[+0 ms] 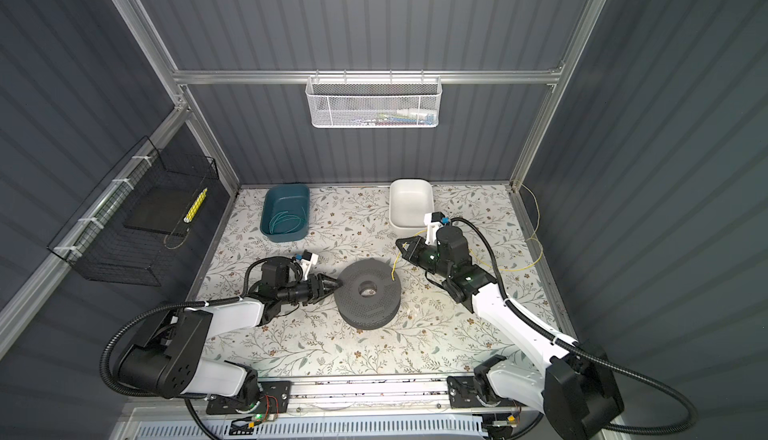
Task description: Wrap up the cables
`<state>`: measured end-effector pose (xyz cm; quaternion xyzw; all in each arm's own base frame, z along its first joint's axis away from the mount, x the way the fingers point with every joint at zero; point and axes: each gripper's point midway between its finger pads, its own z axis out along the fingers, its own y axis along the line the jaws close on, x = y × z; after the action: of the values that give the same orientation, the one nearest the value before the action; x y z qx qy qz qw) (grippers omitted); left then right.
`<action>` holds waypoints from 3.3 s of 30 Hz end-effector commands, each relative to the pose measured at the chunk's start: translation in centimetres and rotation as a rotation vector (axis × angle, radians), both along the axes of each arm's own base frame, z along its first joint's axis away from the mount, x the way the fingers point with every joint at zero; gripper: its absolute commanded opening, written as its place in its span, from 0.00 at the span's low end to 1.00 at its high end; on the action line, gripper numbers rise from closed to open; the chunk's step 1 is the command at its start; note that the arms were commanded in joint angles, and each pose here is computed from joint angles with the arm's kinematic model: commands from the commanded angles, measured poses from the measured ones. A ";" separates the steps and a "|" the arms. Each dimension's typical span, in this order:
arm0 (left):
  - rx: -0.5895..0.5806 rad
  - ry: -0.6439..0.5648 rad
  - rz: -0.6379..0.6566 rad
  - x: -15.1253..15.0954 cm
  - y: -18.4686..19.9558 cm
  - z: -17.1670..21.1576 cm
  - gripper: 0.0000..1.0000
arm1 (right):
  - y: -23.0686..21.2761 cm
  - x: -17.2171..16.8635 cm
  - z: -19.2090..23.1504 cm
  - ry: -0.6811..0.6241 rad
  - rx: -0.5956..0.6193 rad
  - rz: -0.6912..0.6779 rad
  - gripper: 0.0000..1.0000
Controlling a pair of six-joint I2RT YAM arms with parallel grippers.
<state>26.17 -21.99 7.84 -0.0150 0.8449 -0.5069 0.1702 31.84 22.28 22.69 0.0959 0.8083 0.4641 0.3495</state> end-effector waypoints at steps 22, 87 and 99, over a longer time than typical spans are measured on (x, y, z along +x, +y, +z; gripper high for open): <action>0.175 -0.219 0.017 2.6 -1.0 9.7 0.00 | -2.9 -1.4 3.1 -0.094 0.004 -0.056 0.00; 0.558 -0.559 0.222 2.3 -1.1 18.6 0.89 | 5.1 1.2 8.0 -0.189 0.039 0.132 0.00; 0.388 -0.585 0.136 1.6 -1.5 18.4 0.90 | 13.5 5.5 5.9 -0.144 0.020 0.236 0.00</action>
<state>28.13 -22.46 25.04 0.0811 0.8580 -0.2748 0.4263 36.89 34.80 28.34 -0.0226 0.7856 0.5110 0.3480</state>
